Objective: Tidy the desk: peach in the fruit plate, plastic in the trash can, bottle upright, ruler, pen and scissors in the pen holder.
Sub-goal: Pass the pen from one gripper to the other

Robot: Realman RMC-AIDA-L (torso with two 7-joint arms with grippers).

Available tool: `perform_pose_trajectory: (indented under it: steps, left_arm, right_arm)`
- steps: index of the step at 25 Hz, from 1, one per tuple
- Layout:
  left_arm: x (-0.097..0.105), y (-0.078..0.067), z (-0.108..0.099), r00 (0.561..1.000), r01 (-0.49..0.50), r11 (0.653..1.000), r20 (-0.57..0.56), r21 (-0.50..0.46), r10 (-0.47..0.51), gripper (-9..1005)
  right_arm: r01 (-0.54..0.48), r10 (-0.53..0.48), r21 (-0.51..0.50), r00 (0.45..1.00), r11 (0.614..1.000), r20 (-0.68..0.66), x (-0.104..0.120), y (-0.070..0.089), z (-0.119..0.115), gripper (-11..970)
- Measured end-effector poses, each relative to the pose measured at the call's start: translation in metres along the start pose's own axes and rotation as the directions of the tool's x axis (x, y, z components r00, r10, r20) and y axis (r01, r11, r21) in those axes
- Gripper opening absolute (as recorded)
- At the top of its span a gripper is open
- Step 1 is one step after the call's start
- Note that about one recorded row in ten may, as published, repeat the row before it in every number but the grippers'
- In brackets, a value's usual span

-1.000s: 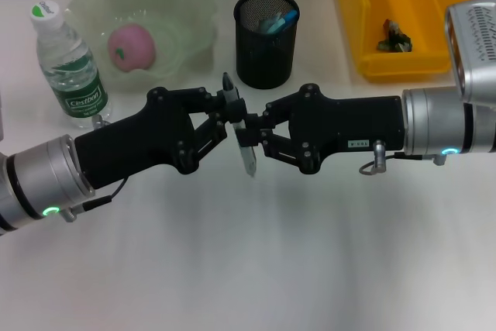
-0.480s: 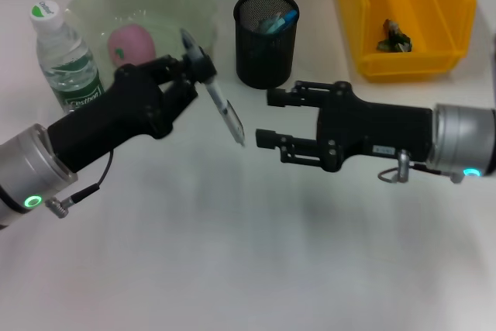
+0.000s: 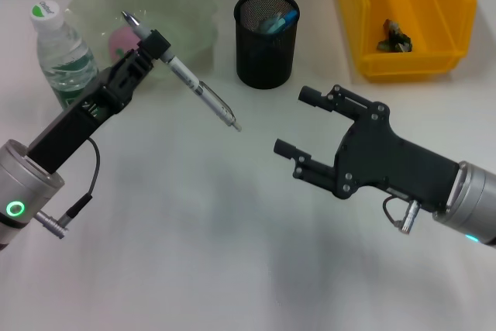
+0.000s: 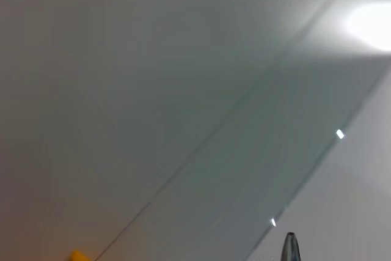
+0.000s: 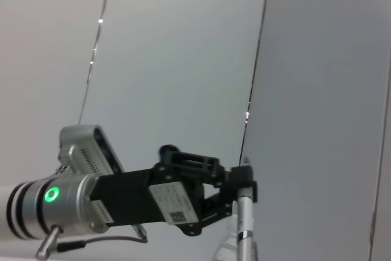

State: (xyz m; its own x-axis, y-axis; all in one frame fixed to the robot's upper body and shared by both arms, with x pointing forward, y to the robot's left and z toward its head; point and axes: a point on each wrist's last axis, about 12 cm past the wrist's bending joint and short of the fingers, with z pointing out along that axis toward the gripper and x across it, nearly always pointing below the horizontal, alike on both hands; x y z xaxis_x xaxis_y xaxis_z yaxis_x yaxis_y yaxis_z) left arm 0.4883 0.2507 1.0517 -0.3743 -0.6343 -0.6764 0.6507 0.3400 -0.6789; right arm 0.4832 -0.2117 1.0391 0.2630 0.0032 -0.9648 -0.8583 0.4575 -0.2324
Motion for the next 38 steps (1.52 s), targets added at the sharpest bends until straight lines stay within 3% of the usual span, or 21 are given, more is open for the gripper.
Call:
perform_pose_trajectory:
  steps: [2,7,8,9,13,21,28,38]
  left_arm:
    - [0.003,0.002,0.0,0.995,0.096,0.995,0.02,-0.03,-0.095,172]
    - [0.004,0.002,0.001,0.991,0.134,0.99,0.03,-0.036,-0.133,181]
    - [0.008,0.001,0.003,0.983,0.179,0.983,0.044,-0.041,-0.177,183]
    - [0.009,0.001,0.003,0.98,0.196,0.98,0.051,-0.044,-0.194,185]
    - [0.015,0.0,0.005,0.965,0.258,0.964,0.067,-0.059,-0.254,192]
    - [0.023,-0.002,0.014,0.947,0.312,0.948,0.095,-0.068,-0.306,206]
    - [0.026,-0.004,0.015,0.941,0.334,0.94,0.086,-0.062,-0.329,218]
    - [0.028,-0.005,0.015,0.933,0.355,0.933,0.079,-0.058,-0.35,236]
  right_arm:
    - [0.05,-0.05,-0.001,0.999,0.999,-0.003,0.002,0.004,0.001,685]
    - [0.114,-0.114,0.012,0.993,0.993,-0.004,0.002,0.008,0.002,684]
    - [0.179,-0.179,0.046,0.984,0.983,-0.007,0.003,0.01,0.002,684]
    - [0.179,-0.179,0.046,0.984,0.983,-0.007,0.003,0.01,0.002,684]
    - [0.336,-0.335,0.106,0.942,0.936,-0.03,0.004,0.018,0.008,684]
    - [0.475,-0.47,0.093,0.88,0.875,-0.071,0.008,0.033,0.032,685]
    - [0.529,-0.52,0.119,0.849,0.84,-0.096,0.007,0.039,0.044,685]
    - [0.535,-0.528,0.139,0.845,0.833,-0.088,0.004,0.034,0.05,650]
